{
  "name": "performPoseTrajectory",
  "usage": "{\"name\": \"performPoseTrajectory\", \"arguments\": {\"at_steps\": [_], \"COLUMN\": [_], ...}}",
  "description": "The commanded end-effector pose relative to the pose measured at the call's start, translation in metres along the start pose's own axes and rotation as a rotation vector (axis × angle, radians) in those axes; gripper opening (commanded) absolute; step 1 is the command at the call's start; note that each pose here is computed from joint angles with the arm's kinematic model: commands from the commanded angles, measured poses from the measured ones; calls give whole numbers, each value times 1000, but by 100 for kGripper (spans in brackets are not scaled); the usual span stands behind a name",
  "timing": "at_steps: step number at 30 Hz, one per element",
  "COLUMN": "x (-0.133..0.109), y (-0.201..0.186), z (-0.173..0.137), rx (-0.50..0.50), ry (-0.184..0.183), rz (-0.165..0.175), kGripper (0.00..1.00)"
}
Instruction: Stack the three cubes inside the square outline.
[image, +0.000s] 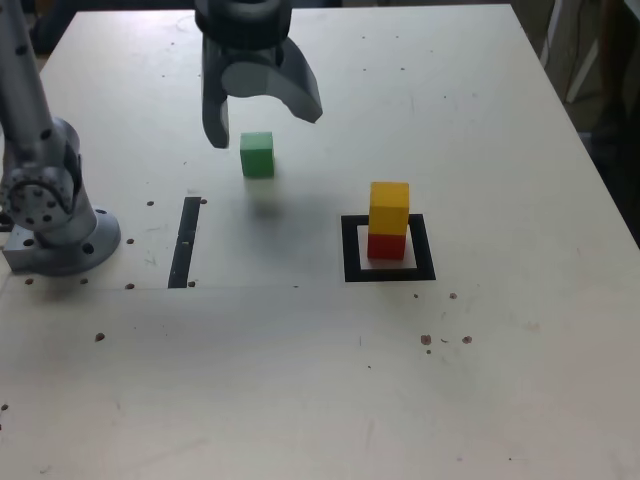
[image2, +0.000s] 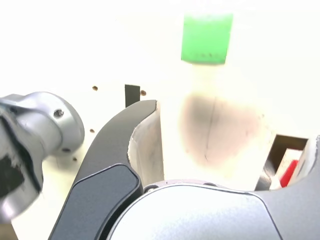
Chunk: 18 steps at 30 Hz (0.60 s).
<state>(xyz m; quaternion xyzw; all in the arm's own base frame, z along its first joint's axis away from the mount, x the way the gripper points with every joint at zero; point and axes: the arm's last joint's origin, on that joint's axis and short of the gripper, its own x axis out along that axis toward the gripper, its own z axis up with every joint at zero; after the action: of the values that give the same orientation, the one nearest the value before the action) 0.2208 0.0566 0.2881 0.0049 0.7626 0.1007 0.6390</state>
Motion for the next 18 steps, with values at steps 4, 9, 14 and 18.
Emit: {"name": "performPoseTrajectory", "arguments": {"at_steps": [4, 9, 14, 18], "x": [18, 28, 40, 53], "y": [13, 22, 31, 39], "z": [-4, -1, 7, 14], "rx": [10, 18, 10, -1], "ry": [13, 24, 45, 69], "rz": [2, 7, 5, -6], "kGripper": [99, 99, 99, 98]}}
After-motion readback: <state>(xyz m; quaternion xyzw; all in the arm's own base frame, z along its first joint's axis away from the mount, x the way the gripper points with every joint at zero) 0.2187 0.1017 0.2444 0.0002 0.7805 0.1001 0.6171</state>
